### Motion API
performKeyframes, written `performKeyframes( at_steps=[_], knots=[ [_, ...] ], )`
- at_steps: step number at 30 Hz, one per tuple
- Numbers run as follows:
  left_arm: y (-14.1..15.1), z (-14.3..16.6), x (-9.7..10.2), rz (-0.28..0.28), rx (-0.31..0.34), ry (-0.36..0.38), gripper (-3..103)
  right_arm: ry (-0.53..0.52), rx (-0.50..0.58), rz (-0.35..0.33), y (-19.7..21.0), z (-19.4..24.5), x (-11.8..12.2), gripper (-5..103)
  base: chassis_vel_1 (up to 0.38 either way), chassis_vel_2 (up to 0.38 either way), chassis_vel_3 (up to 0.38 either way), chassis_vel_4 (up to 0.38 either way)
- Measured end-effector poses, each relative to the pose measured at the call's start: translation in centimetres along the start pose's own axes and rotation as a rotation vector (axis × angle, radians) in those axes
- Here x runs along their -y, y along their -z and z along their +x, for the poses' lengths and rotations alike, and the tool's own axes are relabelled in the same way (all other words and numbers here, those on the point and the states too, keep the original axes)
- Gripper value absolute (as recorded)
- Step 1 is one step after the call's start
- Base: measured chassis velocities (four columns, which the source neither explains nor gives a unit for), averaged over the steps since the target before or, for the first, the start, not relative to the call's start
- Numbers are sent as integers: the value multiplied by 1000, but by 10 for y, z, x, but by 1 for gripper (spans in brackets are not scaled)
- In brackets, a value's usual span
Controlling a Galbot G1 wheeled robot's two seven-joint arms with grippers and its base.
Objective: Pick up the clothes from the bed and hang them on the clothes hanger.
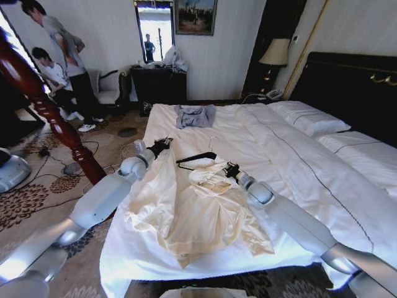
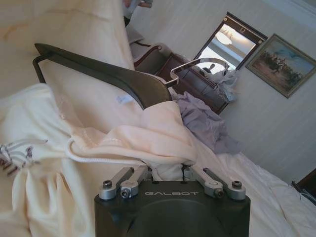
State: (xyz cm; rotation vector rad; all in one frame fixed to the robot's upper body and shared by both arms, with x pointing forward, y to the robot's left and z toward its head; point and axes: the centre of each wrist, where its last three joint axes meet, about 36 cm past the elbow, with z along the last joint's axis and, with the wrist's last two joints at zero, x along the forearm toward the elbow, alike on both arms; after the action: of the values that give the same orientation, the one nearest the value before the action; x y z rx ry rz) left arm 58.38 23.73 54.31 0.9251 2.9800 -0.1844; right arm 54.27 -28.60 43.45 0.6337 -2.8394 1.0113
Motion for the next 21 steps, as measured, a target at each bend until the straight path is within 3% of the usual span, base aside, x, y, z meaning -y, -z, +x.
performKeyframes(
  at_steps=[9, 21],
  knots=[
    [-6, 18, 47, -1, -33, -87, 2, -1, -5, -94, 28, -11, 0, 22, 0, 0, 0, 0],
    [-12, 23, 84, -4, -64, -188, 2, -1, 56, -193, 74, -14, -3, 22, 0, 0, 0, 0]
  ],
)
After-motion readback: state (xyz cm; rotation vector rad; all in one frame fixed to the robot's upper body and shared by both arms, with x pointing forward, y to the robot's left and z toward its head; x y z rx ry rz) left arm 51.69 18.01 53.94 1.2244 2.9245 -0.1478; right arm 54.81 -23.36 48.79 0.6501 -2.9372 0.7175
